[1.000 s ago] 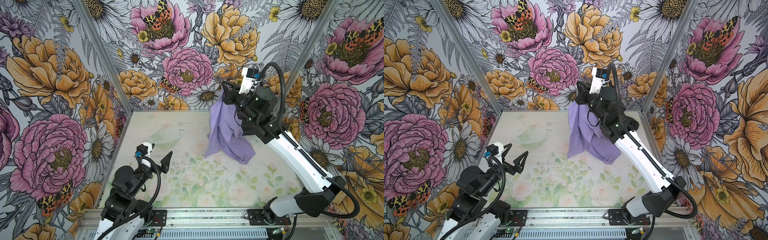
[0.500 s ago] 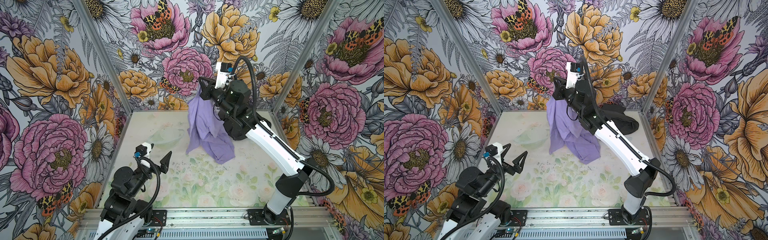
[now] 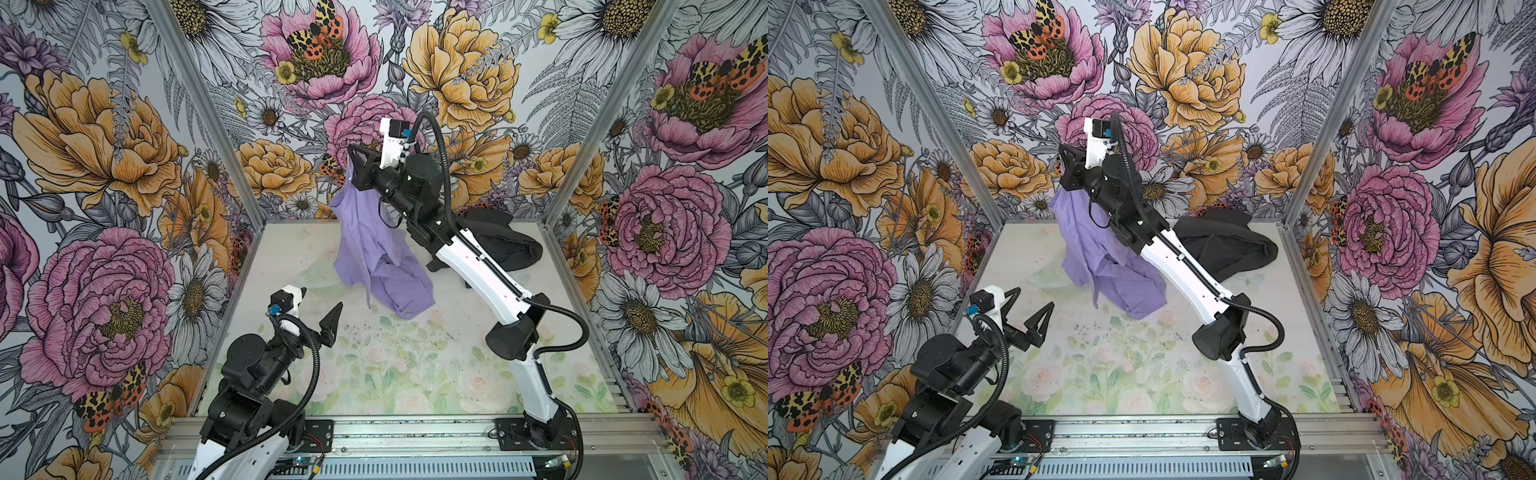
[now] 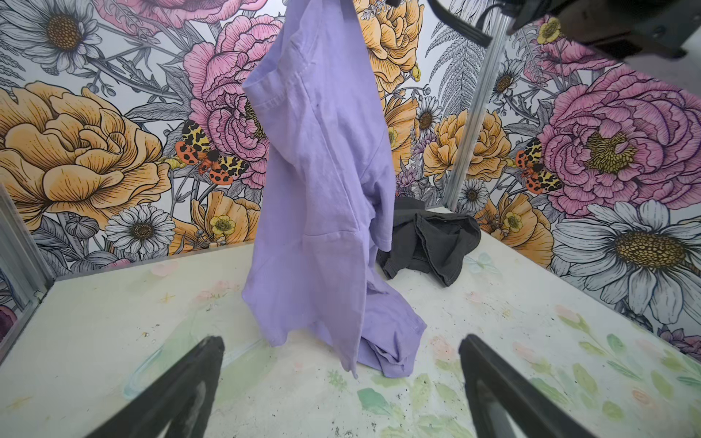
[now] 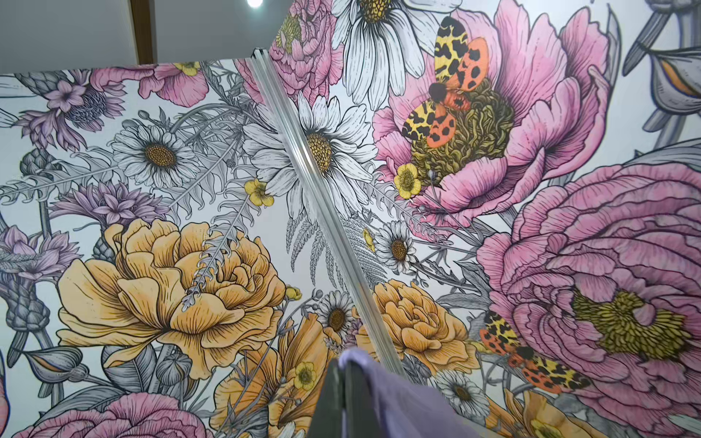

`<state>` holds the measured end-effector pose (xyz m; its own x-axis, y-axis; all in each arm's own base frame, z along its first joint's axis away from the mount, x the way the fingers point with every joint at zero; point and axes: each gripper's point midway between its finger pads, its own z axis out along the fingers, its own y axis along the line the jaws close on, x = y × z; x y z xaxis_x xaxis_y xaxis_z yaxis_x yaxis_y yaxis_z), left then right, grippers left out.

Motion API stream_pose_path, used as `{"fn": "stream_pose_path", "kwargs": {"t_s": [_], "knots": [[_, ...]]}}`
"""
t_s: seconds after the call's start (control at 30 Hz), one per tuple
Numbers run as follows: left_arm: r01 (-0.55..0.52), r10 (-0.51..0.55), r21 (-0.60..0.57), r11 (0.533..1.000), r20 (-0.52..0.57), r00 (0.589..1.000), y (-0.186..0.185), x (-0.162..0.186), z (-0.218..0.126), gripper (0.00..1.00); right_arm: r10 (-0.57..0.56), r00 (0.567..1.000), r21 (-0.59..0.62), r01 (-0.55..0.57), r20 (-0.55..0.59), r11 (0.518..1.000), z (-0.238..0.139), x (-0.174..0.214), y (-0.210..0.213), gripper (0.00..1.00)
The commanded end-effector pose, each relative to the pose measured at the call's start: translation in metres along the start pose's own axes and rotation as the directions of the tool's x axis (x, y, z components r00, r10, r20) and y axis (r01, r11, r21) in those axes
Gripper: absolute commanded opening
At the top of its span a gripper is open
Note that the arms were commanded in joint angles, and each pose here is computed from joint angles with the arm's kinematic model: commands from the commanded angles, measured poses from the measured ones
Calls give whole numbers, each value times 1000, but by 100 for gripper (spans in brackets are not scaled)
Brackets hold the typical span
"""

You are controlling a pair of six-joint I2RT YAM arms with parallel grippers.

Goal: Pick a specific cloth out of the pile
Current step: 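Carry the hanging purple shirt with the right gripper toward the left arm's side, then lower the purple shirt onto the table near the left arm and release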

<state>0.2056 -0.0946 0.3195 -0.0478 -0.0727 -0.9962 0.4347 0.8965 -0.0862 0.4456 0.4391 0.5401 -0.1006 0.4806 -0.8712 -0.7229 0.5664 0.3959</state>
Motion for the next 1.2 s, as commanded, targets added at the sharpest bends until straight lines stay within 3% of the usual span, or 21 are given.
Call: {"fn": "stream_pose_path", "kwargs": {"t_s": [0.0, 0.17, 0.27, 0.47, 0.67, 0.87, 1.17], "knots": [[-18, 18, -27, 999, 2, 1000, 4, 1, -2, 99, 38, 994, -52, -33, 105, 998, 11, -9, 6, 0], [-20, 20, -32, 999, 2, 1000, 6, 1, -3, 99, 95, 967, -94, -74, 237, 993, 20, -4, -2, 0], [-20, 20, -37, 999, 0, 1000, 7, 1, -2, 99, 88, 967, -86, -69, 237, 994, 25, 7, -8, 0], [-20, 20, -41, 999, -1, 1000, 8, 2, -2, 99, -3, 999, -1, 3, -51, 1000, 36, 95, -39, 0], [-19, 18, -39, 999, -3, 1000, 7, 2, -1, 99, -27, 953, 211, 94, -303, 973, 3, 175, -112, 0], [-18, 18, -41, 999, -4, 1000, 8, 2, -1, 99, -28, 883, 372, 226, -468, 900, -63, 216, -170, 0], [-19, 18, -45, 999, -5, 1000, 9, 2, -1, 99, 12, 674, 425, 451, -738, 784, -153, 290, -224, 0]]}}
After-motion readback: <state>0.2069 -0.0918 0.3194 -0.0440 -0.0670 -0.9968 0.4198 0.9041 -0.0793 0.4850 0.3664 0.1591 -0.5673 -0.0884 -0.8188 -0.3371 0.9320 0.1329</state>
